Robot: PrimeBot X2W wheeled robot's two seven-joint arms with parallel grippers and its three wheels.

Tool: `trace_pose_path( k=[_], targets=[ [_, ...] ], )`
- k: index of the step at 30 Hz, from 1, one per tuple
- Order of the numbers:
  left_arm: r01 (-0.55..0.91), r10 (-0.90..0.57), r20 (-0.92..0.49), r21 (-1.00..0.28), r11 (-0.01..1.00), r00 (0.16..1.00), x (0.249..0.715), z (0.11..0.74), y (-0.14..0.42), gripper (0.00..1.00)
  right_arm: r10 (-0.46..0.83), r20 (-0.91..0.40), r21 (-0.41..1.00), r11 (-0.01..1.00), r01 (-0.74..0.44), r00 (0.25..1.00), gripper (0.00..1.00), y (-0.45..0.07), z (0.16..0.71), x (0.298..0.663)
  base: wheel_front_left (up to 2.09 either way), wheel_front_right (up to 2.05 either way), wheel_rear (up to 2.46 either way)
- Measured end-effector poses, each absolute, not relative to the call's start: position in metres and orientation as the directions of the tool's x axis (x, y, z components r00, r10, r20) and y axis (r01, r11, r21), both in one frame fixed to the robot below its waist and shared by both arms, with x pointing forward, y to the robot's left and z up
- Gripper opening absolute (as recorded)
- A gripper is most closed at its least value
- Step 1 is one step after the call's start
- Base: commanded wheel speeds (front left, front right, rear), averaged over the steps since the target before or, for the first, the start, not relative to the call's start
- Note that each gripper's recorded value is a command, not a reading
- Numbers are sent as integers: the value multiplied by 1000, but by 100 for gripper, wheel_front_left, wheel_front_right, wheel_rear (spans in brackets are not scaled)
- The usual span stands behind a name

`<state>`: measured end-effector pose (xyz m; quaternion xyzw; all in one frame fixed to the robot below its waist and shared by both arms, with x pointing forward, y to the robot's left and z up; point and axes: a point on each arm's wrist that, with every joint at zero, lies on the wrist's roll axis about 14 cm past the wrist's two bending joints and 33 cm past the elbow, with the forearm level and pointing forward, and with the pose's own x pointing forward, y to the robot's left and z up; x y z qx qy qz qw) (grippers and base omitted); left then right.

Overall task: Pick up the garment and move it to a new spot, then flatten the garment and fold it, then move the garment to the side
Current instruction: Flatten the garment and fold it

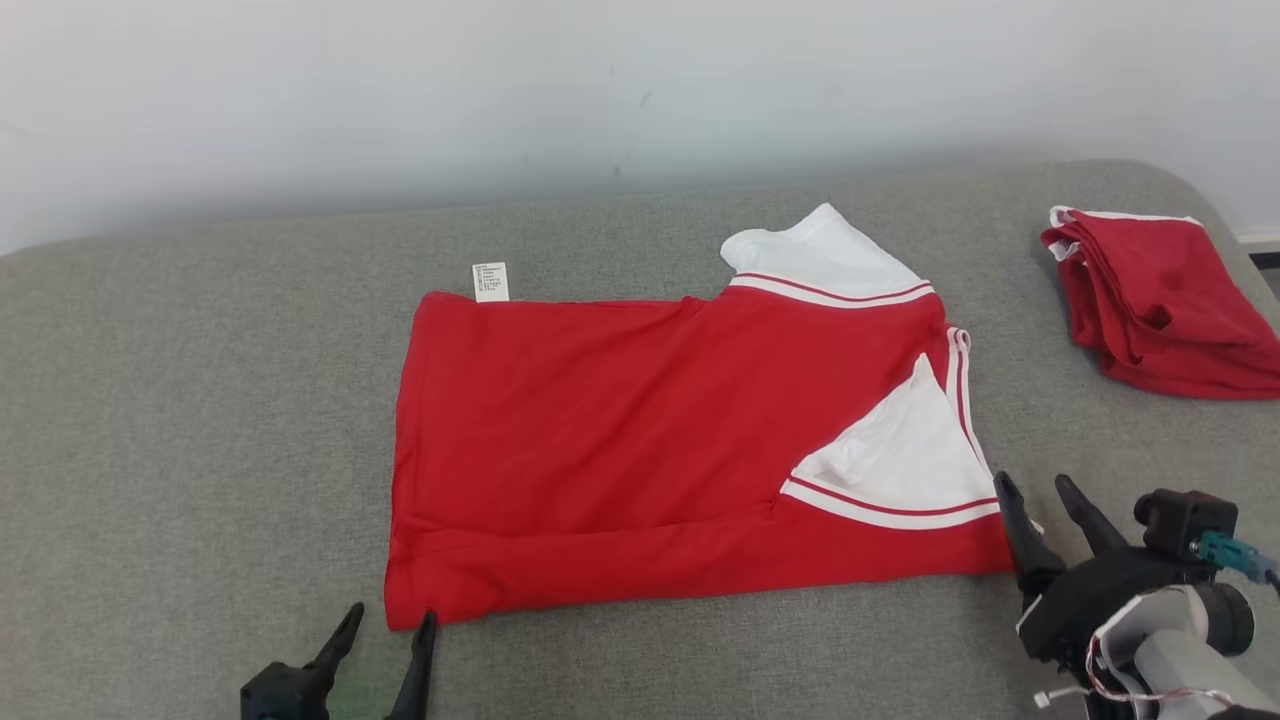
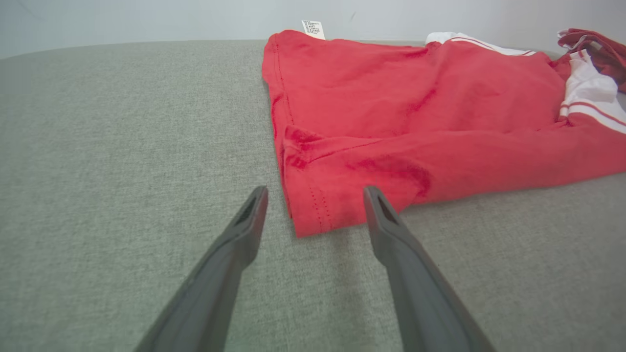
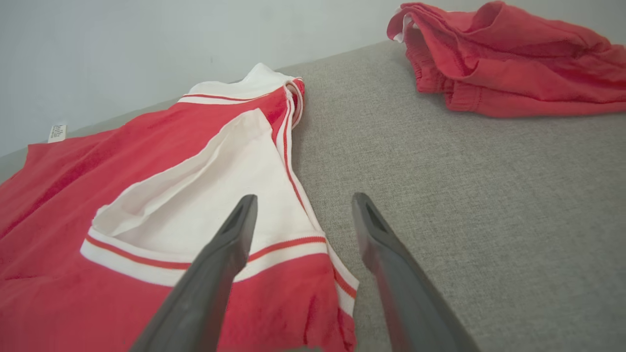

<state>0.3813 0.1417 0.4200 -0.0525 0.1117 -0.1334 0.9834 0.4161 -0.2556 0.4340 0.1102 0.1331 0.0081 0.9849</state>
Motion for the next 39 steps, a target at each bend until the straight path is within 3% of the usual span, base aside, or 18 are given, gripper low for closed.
trace_pose_path(
  k=[9,16,17,18,19,20,29,39],
  targets=[
    [224,-256,-254,-147,963,933,385,402,140,100,39,-328,141,990,7,944,100,-261,407,394,0,0,0],
    [203,-241,-266,-164,965,933,397,398,138,100,35,-375,164,986,29,926,100,-251,387,388,0,0,0],
    [202,-242,-278,-165,965,930,396,394,138,100,33,-380,166,986,33,924,67,-251,385,387,0,0,0],
    [201,-243,-290,-167,965,926,395,391,138,76,33,-385,169,985,36,923,5,-250,383,386,0,0,0],
    [192,-238,-296,-176,966,925,394,389,138,40,33,-385,172,984,37,922,0,-249,383,386,0,0,0],
    [195,-242,-304,-177,965,922,394,387,136,0,34,-385,175,984,36,922,0,-248,383,386,0,0,0],
    [184,-234,-284,-191,964,930,381,395,141,0,9,-315,241,968,71,949,0,-249,402,378,0,0,0],
    [162,-210,-268,-190,968,940,342,398,150,0,8,-313,302,949,92,950,0,-242,394,322,0,0,0]
  ],
)
